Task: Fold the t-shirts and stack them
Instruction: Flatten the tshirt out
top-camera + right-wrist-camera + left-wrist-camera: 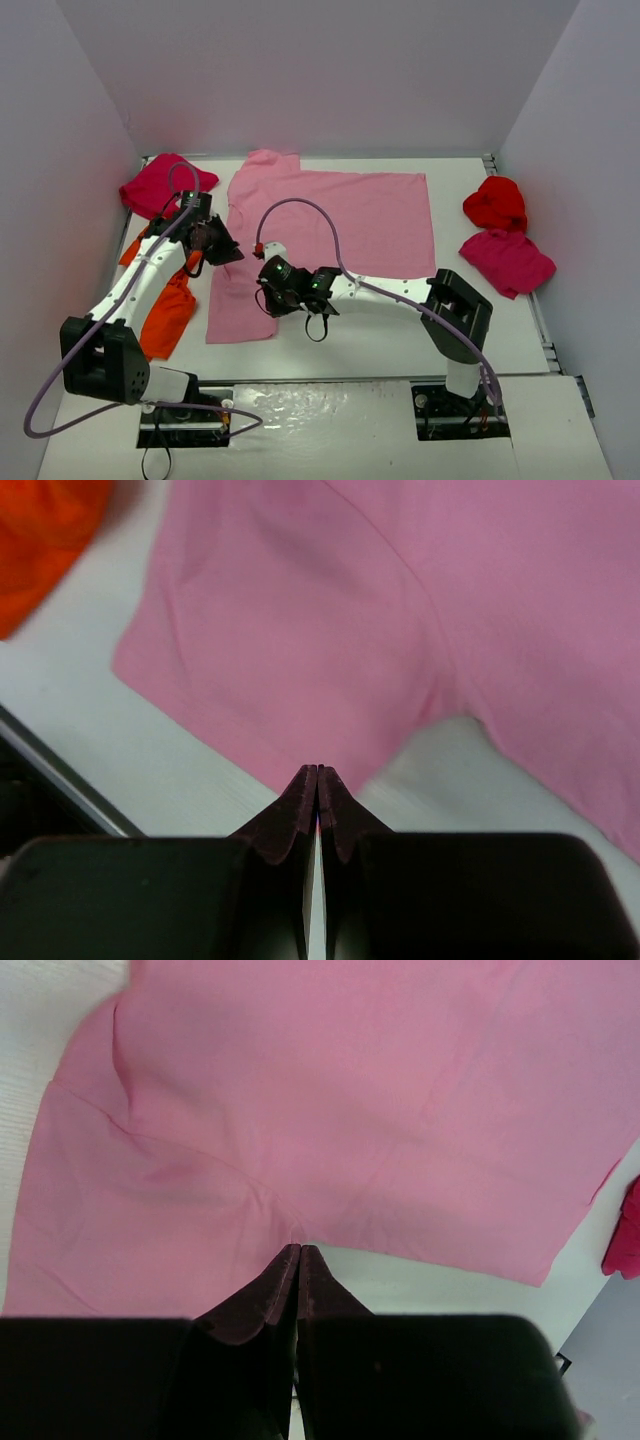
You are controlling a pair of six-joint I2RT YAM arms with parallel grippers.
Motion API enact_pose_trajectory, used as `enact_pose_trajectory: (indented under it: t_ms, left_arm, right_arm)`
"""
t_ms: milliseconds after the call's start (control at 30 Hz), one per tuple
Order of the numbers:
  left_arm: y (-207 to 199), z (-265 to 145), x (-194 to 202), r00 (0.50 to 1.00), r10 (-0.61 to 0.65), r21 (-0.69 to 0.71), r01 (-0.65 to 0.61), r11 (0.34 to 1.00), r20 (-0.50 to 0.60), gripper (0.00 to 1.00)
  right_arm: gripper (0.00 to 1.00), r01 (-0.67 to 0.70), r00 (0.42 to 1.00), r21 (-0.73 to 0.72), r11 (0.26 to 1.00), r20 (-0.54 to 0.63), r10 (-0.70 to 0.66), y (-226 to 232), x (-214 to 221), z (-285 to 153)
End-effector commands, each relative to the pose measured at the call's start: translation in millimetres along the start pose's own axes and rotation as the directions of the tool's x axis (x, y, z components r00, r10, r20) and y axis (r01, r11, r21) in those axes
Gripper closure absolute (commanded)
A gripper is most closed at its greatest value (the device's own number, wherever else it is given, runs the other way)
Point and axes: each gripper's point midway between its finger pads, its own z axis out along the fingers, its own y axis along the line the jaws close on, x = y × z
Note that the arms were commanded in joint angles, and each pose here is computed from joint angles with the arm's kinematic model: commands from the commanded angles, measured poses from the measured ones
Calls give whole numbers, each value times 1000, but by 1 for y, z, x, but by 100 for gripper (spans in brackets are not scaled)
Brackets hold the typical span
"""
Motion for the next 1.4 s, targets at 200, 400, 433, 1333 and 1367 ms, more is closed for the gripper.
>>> enact_pose_trajectory:
  t_ms: [200,400,433,1333,1367]
  left_arm:
    - [6,-135,-9,903,-47,155,-22,988,426,100]
    - [72,-242,19,719,-64,93,0,996,692,100]
    - [76,-250,24,711,-67,97,-2,995,700,100]
    - [102,-242,61,756,-70,88,16,996,650,100]
    - [103,-240,61,760,-64,81,15,997,647,100]
  right_arm:
    - [100,132,988,-303,944,118,-100,106,-38,20]
    - [100,135,990,-378,916,77,-115,126,-26,47]
    - [100,136,991,-383,914,65,-120,127,-21,51]
    - [100,216,976,-402,890,79,-201,166,-12,72]
    - [100,220,975,-395,892,77,-207,164,-10,75]
